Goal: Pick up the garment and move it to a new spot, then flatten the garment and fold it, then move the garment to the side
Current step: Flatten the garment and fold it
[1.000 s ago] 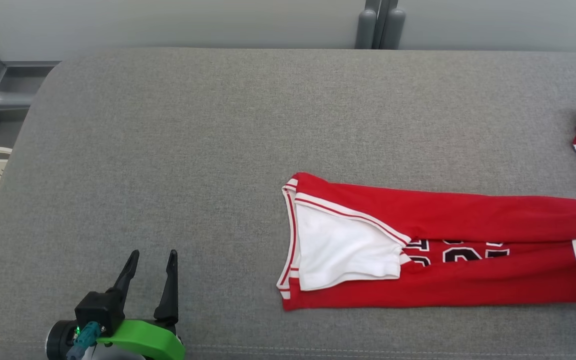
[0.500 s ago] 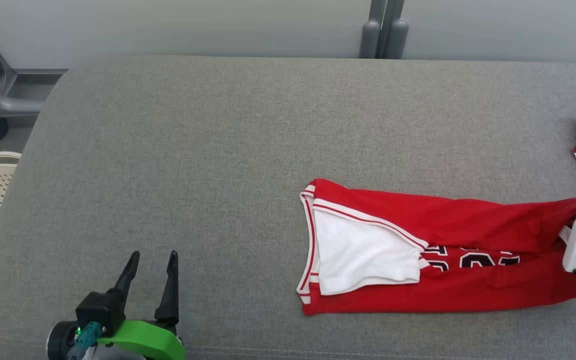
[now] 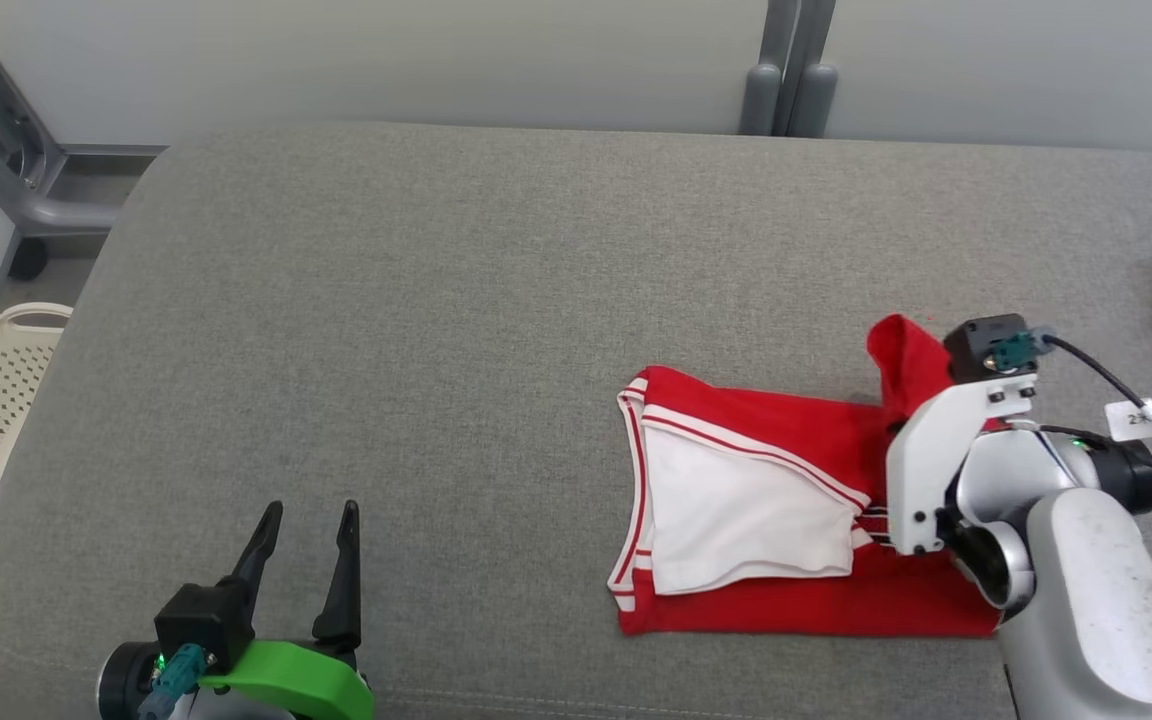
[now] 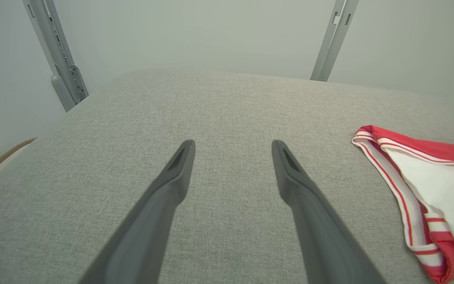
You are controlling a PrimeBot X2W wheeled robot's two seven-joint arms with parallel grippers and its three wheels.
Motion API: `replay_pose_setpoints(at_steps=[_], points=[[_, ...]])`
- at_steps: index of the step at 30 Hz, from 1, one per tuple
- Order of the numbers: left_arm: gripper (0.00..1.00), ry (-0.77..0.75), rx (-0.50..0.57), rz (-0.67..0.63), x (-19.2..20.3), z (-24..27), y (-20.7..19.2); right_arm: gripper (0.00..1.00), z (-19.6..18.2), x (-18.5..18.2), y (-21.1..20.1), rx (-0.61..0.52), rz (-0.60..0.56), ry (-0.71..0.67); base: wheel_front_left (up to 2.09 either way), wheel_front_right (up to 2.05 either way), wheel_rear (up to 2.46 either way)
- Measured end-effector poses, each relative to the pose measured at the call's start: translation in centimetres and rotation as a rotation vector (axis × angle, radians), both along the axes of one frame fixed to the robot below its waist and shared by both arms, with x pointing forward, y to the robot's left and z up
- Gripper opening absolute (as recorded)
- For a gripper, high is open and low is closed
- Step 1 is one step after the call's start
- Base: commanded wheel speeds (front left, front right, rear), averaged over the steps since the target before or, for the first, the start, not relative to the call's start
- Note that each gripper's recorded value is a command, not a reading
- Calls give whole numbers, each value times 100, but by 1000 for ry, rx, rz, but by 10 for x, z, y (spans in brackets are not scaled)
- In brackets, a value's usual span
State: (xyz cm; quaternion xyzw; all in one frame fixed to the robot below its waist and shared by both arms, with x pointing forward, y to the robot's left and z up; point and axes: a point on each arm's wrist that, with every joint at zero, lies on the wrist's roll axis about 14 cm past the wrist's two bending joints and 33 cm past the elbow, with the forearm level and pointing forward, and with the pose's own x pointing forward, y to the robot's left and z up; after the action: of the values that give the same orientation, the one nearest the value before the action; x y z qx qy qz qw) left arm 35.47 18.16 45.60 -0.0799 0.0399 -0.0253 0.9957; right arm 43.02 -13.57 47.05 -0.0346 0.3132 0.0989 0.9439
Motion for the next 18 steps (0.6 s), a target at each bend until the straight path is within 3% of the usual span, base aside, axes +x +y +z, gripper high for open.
replay_pose_setpoints(at_steps=[7, 18], points=[[100, 0, -2, 24, -5, 0, 6, 0, -9, -4, 61, 29, 171, 37, 0, 0, 0], [100, 12, -4, 59, -12, -3, 16, 0, -22, -6, 116, 61, 329, 85, 0, 0, 0]])
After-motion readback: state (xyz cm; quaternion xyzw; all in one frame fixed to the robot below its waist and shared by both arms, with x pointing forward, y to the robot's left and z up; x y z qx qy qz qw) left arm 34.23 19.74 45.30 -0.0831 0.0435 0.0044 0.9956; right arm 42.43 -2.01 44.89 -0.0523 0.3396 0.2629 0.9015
